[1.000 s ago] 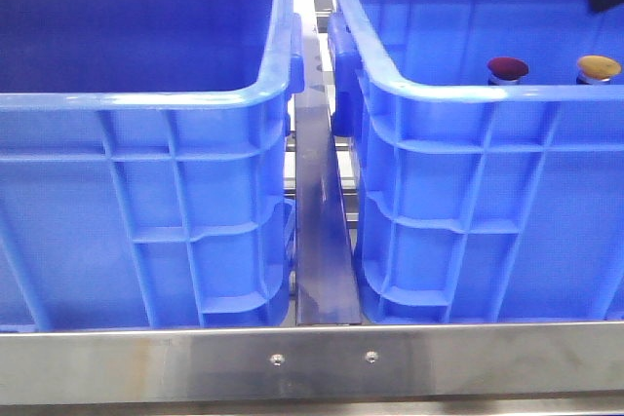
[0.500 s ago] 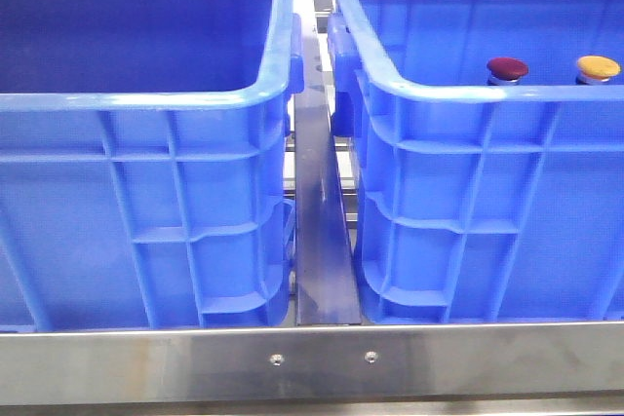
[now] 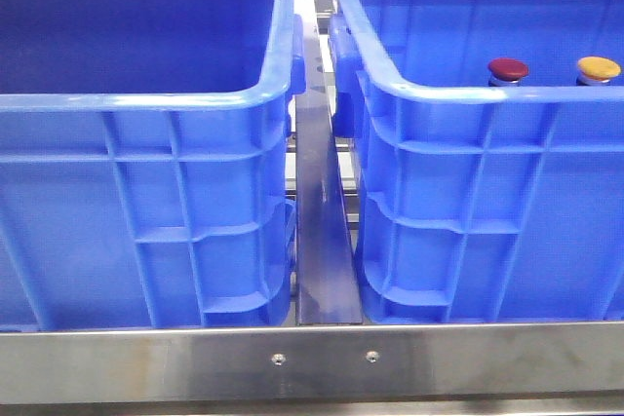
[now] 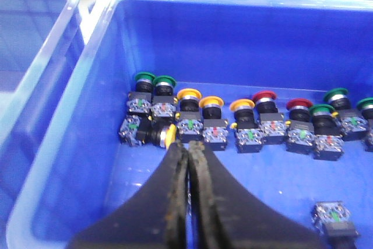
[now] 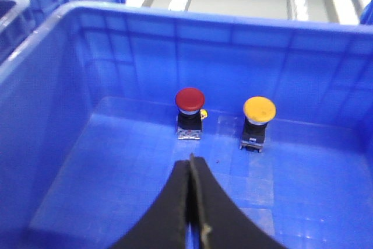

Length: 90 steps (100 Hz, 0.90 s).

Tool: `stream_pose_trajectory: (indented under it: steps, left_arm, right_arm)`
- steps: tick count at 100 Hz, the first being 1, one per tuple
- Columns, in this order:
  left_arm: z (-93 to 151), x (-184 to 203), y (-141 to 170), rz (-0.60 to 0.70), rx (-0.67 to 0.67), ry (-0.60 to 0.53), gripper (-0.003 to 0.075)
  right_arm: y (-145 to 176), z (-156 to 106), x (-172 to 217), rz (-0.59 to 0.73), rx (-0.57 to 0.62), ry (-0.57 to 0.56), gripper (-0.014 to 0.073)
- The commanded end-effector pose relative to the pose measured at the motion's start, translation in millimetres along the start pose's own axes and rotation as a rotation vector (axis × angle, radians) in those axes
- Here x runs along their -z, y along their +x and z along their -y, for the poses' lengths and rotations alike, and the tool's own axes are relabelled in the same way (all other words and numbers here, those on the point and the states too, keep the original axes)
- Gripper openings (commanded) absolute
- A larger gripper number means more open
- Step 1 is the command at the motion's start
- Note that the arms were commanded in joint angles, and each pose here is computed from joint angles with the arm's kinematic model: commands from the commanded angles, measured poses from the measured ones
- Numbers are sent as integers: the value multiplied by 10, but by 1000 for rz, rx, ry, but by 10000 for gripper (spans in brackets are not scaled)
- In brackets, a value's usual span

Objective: Pick red and yellow buttons and place in box

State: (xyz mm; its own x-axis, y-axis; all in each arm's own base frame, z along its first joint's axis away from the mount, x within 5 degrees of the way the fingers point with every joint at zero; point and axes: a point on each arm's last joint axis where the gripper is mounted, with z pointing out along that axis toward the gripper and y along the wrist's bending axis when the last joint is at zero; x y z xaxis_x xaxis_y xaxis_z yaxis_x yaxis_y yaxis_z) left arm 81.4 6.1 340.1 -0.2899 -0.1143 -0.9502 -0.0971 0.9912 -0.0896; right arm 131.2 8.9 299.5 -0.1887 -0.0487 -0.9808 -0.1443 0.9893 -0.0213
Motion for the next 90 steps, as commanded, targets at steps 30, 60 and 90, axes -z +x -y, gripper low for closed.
stream_pose_trajectory:
  steps: [30, 60, 90]
  left_arm:
    - [-53, 370, 432, 260, 51, 64, -19]
    - [-60, 365, 494, 261, 51, 64, -19]
    - [-60, 365, 494, 261, 51, 64, -19]
  right_arm:
    - [280, -91, 646, 295, 42, 100, -68]
    - [321, -117, 721, 336, 50, 96, -68]
    - [321, -117, 721, 336, 50, 96, -68]
